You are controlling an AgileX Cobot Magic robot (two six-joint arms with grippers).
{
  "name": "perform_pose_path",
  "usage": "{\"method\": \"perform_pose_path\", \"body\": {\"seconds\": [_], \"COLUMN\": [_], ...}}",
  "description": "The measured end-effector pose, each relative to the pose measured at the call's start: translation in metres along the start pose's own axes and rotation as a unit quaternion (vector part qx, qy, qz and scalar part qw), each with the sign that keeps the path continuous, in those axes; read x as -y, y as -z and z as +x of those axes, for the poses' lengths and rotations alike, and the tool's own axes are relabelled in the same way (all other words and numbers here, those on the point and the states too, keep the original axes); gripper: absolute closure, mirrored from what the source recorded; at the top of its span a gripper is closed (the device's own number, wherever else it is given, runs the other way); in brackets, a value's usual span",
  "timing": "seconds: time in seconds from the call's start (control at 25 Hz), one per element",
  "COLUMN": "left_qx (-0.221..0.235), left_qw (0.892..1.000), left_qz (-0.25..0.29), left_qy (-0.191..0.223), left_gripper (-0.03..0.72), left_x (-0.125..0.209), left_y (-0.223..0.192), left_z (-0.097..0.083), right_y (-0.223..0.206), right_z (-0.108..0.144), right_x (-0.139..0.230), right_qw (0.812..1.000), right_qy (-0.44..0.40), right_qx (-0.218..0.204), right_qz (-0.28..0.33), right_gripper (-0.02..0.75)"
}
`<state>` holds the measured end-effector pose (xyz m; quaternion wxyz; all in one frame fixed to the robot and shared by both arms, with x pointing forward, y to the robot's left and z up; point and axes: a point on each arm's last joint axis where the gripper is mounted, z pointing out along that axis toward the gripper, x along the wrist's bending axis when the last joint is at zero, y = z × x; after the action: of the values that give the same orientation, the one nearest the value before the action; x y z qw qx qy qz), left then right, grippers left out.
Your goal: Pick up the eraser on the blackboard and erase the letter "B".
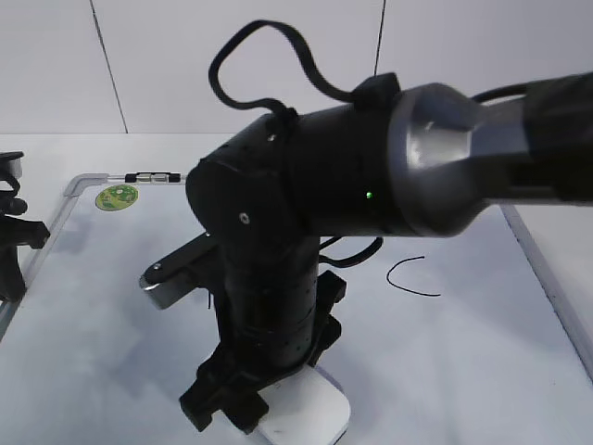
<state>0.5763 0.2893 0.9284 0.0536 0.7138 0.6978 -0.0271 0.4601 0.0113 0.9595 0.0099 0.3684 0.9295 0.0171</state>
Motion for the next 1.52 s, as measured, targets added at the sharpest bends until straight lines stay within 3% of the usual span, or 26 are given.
{"method": "perform_pose_path", "body": {"seconds": [0.32, 0.64, 0.8, 1.04, 1.24, 1.52], "left_qx": [0.001, 0.001, 0.001, 0.001, 0.001, 0.001], "left_qw": [1.000, 1.000, 1.000, 1.000, 1.000, 1.000], "left_qz": [0.000, 0.000, 0.001, 0.001, 0.001, 0.001], "left_qy": [0.001, 0.001, 0.001, 0.001, 0.001, 0.001], "left_gripper": [0.675, 0.675, 0.675, 0.675, 0.675, 0.675], "left_x": [0.000, 0.000, 0.000, 0.000, 0.000, 0.000], "left_y": [0.000, 0.000, 0.000, 0.000, 0.000, 0.000], "left_z": [0.000, 0.000, 0.000, 0.000, 0.000, 0.000], "right_y": [0.036, 0.052, 0.055, 0.055, 0.056, 0.054], "right_z": [-0.024, -0.123, -0.176, -0.236, -0.263, -0.268], "right_x": [0.006, 0.015, 0.031, 0.059, 0.076, 0.079], "right_qw": [0.996, 0.975, 0.956, 0.927, 0.919, 0.918], "right_qy": [-0.054, -0.205, -0.276, -0.362, -0.382, -0.385], "right_qx": [0.047, 0.067, 0.075, 0.083, 0.088, 0.087], "right_qz": [-0.044, -0.059, -0.057, -0.050, -0.044, -0.040], "right_gripper": [0.223, 0.223, 0.223, 0.223, 0.223, 0.223]}}
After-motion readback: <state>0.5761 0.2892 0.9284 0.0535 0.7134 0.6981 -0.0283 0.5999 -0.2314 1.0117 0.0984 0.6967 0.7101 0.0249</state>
